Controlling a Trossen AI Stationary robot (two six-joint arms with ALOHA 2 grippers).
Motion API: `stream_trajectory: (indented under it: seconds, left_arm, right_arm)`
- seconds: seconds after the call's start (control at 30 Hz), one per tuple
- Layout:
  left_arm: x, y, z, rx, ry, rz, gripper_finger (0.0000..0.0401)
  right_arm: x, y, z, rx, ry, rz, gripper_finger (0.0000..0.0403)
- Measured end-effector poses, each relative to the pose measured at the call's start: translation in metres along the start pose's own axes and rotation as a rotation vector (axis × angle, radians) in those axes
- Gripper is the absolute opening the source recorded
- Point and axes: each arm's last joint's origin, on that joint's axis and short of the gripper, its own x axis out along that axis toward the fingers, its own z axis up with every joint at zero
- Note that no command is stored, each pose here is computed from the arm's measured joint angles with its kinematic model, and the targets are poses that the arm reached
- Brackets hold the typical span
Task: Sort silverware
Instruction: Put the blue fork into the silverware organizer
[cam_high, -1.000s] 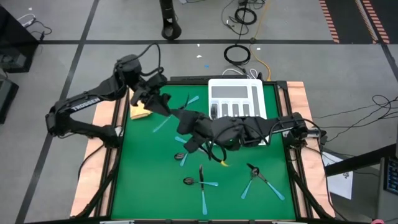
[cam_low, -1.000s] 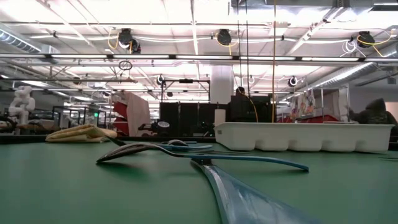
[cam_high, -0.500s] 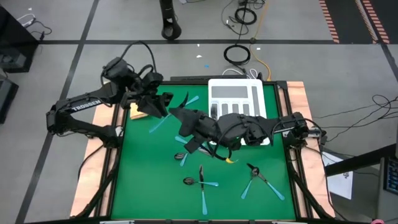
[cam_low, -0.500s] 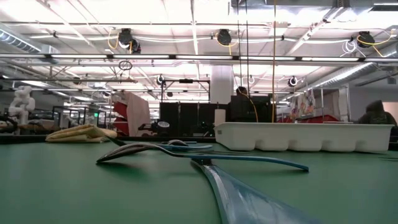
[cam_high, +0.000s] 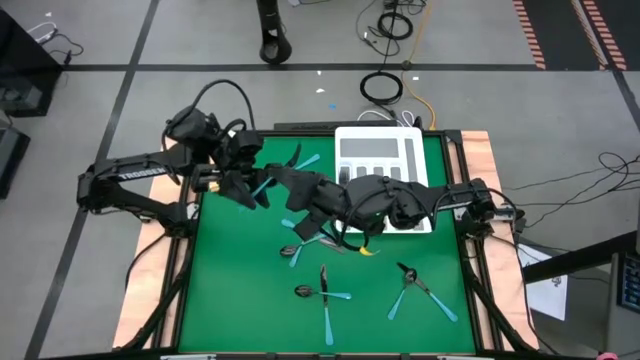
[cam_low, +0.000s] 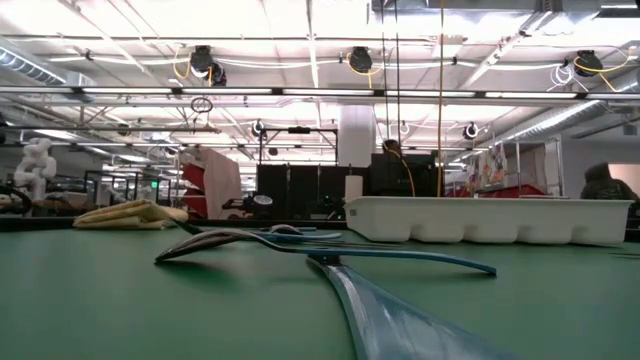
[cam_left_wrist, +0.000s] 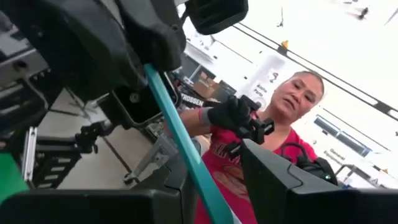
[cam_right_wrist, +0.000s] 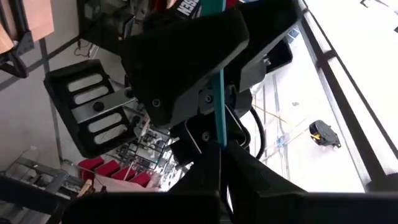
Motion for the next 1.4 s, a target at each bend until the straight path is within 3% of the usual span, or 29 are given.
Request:
stream_trajectory:
  seconds: [0.13, 0.37, 0.57, 0.73, 1.0, 1.13, 1.4]
  left_arm:
    - [0.001, -0.004, 0.001, 0.027, -0.008, -0.021, 0.01]
    - [0.002, 0.006, 0.0, -0.018, -0.002, -0.006, 0.0012]
    - [0.005, 0.018, 0.0, 0.002, 0.005, -0.005, 0.0005]
    - [0.0, 0.022, 0.003, 0.032, -0.021, 0.022, 0.0003]
    - [-0.019, 0.022, 0.013, 0.091, -0.102, 0.093, 0.0001]
    - [-0.034, 0.027, 0.018, 0.082, -0.166, 0.164, 0.0001]
    - [-0.058, 0.04, 0.027, 0.137, -0.29, 0.313, 0.0]
  right_arm:
    - [-0.001, -0.001, 0.001, 0.014, -0.039, -0.02, 0.0]
    - [-0.001, -0.001, 0.001, -0.022, -0.047, -0.019, 0.0]
    - [-0.001, 0.0, 0.0, -0.015, -0.033, -0.004, 0.0]
    - [-0.002, -0.001, -0.002, 0.099, 0.009, 0.011, 0.0022]
    - [-0.01, -0.006, -0.011, 0.297, 0.095, 0.028, 0.0133]
    - [-0.018, -0.011, -0.023, 0.414, 0.225, 0.039, 0.0174]
    - [-0.047, -0.017, -0.06, 0.641, 0.426, 0.078, 0.018]
